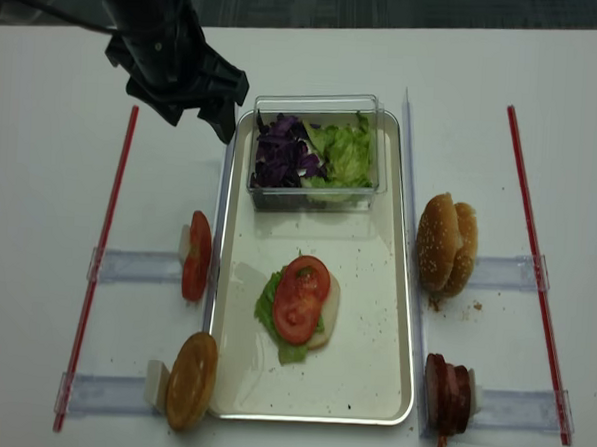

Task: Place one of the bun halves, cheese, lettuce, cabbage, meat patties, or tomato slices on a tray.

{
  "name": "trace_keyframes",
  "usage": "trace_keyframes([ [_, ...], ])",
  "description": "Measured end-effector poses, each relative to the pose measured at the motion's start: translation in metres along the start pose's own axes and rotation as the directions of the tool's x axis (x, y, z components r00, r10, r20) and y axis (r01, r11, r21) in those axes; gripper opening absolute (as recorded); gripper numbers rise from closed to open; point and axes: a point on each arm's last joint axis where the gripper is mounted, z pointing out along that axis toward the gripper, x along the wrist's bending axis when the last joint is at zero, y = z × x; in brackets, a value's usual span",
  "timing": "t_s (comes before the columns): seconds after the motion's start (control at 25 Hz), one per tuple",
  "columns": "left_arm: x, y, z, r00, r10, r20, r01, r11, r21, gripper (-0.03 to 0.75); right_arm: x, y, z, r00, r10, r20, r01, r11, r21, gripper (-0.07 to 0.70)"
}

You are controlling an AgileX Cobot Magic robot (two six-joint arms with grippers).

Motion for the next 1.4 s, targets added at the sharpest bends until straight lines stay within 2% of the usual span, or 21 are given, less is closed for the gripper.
trace_keyframes([
  [0.28, 0.000, 0.000, 0.000, 1.000, 0.007, 0.003, -0.007, 1.000, 0.001, 0.514, 0.000, 0.000, 0.000, 1.000, 0.000, 0.000, 0.000, 1.000, 0.000, 0.571],
  [0.52, 0.008, 0.000, -0.001, 0.998, 0.021, -0.060, -0.020, 1.000, 0.004, 0.514, 0.000, 0.000, 0.000, 1.000, 0.000, 0.000, 0.000, 1.000, 0.000, 0.571],
  [0.6, 0.018, -0.001, -0.001, 0.998, -0.002, -0.068, 0.002, 1.000, 0.003, 0.514, 0.000, 0.000, 0.000, 1.000, 0.000, 0.000, 0.000, 1.000, 0.000, 0.571],
  [0.84, 0.061, -0.005, -0.006, 0.989, -0.114, -0.097, 0.114, 0.993, -0.009, 0.513, 0.000, 0.000, 0.000, 1.000, 0.000, 0.000, 0.000, 1.000, 0.000, 0.571],
  [1.08, 0.096, -0.012, -0.011, 0.971, -0.179, -0.155, 0.179, 0.984, -0.014, 0.513, 0.000, 0.000, 0.000, 1.000, 0.000, 0.000, 0.000, 1.000, 0.000, 0.571],
  [1.2, 0.103, -0.014, -0.012, 0.967, -0.197, -0.162, 0.197, 0.980, -0.017, 0.513, 0.000, 0.000, 0.000, 1.000, 0.000, 0.000, 0.000, 1.000, 0.000, 0.571],
  [1.4, 0.104, -0.014, -0.012, 0.966, -0.200, -0.163, 0.200, 0.980, -0.017, 0.513, 0.000, 0.000, 0.000, 1.000, 0.000, 0.000, 0.000, 1.000, 0.000, 0.571],
])
